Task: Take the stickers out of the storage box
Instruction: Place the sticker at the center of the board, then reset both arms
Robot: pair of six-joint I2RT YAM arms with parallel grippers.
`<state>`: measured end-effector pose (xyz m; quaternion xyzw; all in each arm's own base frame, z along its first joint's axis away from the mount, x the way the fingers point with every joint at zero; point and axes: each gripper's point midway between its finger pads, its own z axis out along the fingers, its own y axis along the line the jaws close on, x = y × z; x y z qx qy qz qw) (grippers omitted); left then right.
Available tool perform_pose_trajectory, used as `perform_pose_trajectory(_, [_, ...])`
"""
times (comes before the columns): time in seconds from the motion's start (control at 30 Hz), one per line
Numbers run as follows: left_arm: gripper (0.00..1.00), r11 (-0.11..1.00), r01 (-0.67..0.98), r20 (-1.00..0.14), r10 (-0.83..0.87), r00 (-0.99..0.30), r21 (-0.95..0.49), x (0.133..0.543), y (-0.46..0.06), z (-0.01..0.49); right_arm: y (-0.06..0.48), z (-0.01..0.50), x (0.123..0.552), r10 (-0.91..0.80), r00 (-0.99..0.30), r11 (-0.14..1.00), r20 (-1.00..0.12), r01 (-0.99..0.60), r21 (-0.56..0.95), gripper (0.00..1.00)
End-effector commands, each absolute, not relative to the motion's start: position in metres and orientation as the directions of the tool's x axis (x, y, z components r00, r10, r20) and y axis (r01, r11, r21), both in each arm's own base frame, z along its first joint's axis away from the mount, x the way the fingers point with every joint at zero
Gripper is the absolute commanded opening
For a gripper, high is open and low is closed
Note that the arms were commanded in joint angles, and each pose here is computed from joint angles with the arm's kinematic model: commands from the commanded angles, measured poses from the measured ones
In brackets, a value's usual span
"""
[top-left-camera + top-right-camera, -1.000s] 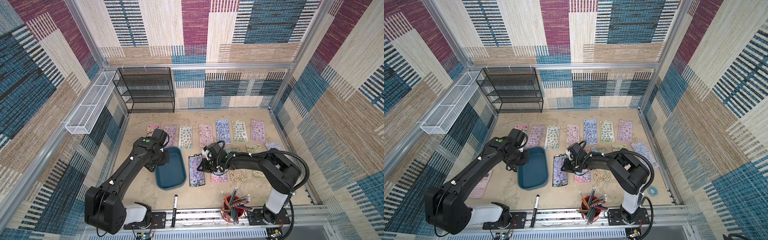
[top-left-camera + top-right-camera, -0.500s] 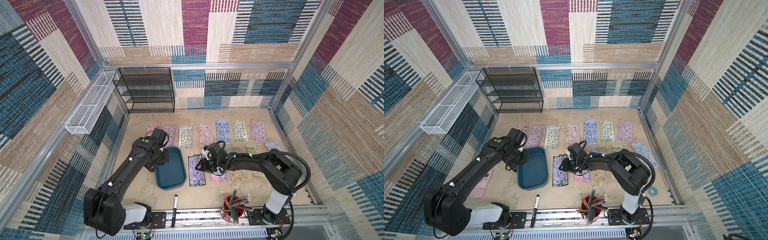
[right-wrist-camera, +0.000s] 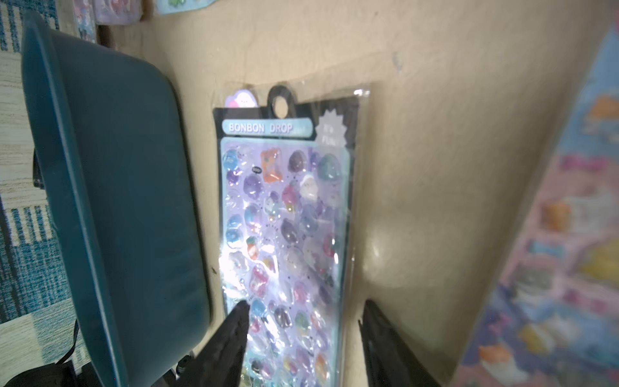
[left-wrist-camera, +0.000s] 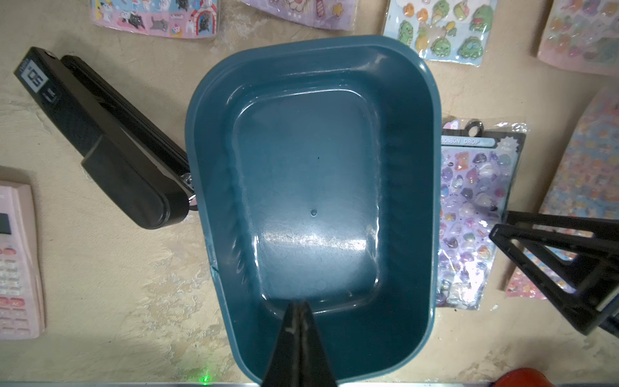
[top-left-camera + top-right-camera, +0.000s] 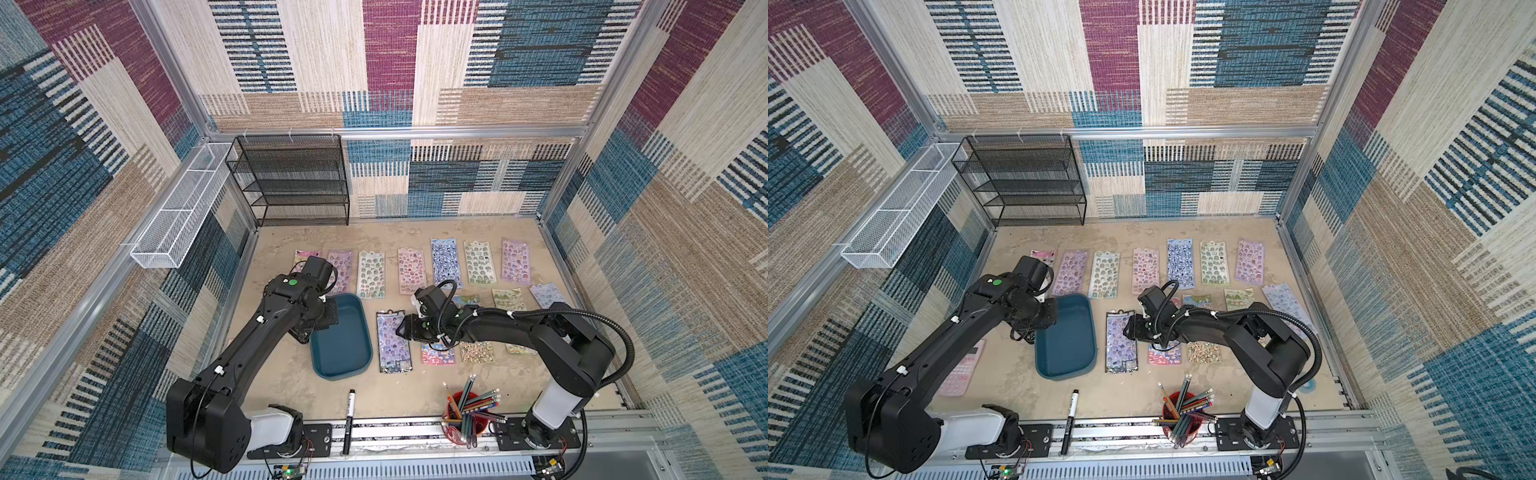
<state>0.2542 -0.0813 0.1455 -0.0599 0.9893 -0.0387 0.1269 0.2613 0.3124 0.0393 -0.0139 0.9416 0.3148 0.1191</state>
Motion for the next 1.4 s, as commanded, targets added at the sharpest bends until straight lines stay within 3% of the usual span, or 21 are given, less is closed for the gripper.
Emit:
perform_pose_trajectory(0.0, [0.06,0.990,-0.106,-0.270,-0.127,-0.954,-0.093,0.256,-0.080,0.152,0.305,0.043,0.265,0.071,-0.964,0.822,-0.258,-0.090,0.563,0.57])
perform_pose_trajectory(0.33, [0.09,0.989,-0.102,-0.372,-0.133,-0.919,-0.103,0.260,-0.075,0.177,0.287,0.093,0.290,0.111,-0.901,0.865,-0.419,-0.120,0.488,0.58])
perform_pose_trajectory(0.57, [0.11,0.988,-0.085,-0.543,-0.143,-0.828,-0.131,0.267,-0.068,0.223,0.263,0.180,0.318,0.134,-0.757,0.880,-0.640,-0.206,0.428,0.61])
perform_pose_trajectory(0.7, [0.17,0.990,-0.087,-0.646,-0.141,-0.750,-0.114,0.267,-0.056,0.256,0.235,0.247,0.326,0.170,-0.600,0.886,-0.782,-0.254,0.387,0.64])
perform_pose_trajectory(0.83, [0.32,0.985,-0.114,-0.750,-0.170,-0.639,-0.127,0.266,-0.044,0.290,0.199,0.306,0.324,0.184,-0.390,0.923,-0.902,-0.246,0.295,0.74])
perform_pose_trajectory(0.97, [0.52,0.981,-0.108,-0.819,-0.194,-0.539,-0.161,0.263,-0.039,0.312,0.167,0.338,0.317,0.185,-0.240,0.951,-0.953,-0.199,0.235,0.85])
perform_pose_trajectory(1.0, [0.59,0.980,-0.114,-0.833,-0.200,-0.515,-0.164,0.262,-0.037,0.315,0.161,0.341,0.314,0.183,-0.218,0.957,-0.959,-0.184,0.224,1.00])
perform_pose_trajectory(1.1, [0.72,0.973,-0.143,-0.866,-0.225,-0.446,-0.179,0.259,-0.028,0.325,0.148,0.348,0.308,0.164,-0.154,0.969,-0.974,-0.162,0.189,0.99])
perform_pose_trajectory(1.13, [0.80,0.968,-0.165,-0.877,-0.242,-0.416,-0.189,0.258,-0.023,0.328,0.141,0.351,0.307,0.169,-0.127,0.972,-0.977,-0.145,0.186,0.99])
perform_pose_trajectory(1.17, [1.00,0.964,-0.179,-0.886,-0.253,-0.388,-0.197,0.258,-0.020,0.330,0.136,0.354,0.304,0.169,-0.101,0.974,-0.980,-0.135,0.182,0.99])
perform_pose_trajectory(1.37, [0.99,0.937,-0.236,-0.919,-0.314,-0.237,-0.259,0.258,-0.005,0.338,0.097,0.370,0.287,0.162,0.148,0.987,-0.976,-0.034,0.159,0.99])
